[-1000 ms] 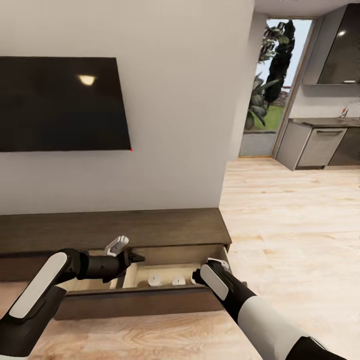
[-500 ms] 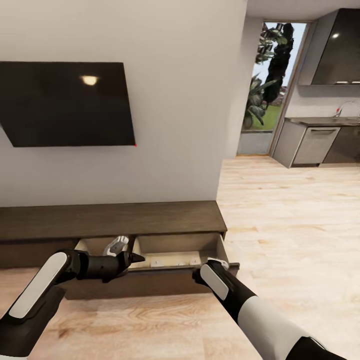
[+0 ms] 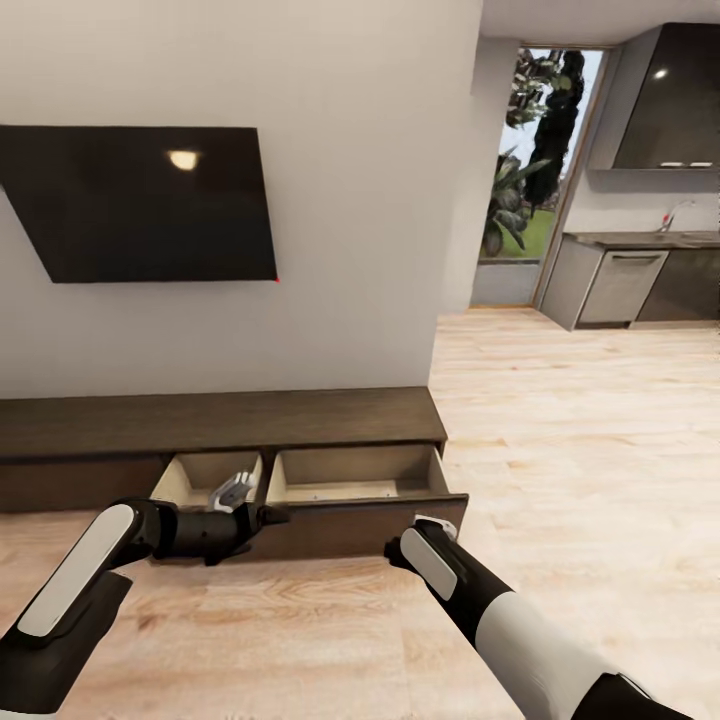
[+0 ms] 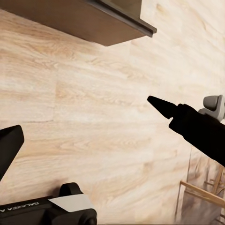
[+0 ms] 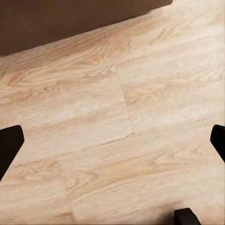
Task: Place each of the two pumpkins and all three candles from the living room inside a cabinet in the living room (use any cabinet), then make sure every cabinet is closed, and position the cauldron so it is next to a table in the living room.
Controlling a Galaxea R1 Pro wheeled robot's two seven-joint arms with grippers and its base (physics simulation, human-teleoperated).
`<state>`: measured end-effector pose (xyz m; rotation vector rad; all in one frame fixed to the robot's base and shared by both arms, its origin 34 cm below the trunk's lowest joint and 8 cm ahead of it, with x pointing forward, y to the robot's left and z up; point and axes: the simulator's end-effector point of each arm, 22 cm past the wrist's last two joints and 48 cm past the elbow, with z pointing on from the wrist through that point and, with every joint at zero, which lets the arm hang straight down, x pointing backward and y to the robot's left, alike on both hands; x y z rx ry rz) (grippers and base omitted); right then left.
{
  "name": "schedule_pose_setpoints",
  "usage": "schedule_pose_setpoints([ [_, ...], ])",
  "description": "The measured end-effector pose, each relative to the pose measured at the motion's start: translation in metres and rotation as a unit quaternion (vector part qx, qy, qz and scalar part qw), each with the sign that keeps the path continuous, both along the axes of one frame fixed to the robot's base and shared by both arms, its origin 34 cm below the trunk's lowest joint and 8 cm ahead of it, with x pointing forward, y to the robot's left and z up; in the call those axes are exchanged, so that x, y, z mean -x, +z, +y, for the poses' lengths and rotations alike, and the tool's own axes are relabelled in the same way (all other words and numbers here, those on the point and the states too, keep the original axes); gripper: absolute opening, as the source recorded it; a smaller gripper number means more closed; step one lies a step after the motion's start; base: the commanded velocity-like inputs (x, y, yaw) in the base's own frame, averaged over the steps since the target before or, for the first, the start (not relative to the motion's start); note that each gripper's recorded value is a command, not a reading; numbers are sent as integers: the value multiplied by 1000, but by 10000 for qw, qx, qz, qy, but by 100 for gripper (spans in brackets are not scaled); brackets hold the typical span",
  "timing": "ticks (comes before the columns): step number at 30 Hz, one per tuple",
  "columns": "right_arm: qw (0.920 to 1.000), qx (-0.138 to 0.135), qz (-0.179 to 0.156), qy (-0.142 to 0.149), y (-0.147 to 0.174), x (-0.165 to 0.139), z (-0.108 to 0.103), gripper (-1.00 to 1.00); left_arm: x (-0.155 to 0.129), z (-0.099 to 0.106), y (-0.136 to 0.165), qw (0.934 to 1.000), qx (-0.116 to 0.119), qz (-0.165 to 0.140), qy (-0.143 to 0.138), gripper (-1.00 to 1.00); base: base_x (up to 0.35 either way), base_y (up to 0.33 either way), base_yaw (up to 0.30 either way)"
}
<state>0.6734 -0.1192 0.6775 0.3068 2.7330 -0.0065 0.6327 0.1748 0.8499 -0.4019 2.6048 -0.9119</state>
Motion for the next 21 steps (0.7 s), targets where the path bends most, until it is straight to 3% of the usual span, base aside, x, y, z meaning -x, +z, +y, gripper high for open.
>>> schedule_pose_setpoints([
  [21,10000,-8,-21,-1,-33,0,1,100,0,1,-37,10000,-48,4,31,100,-14,0,0],
])
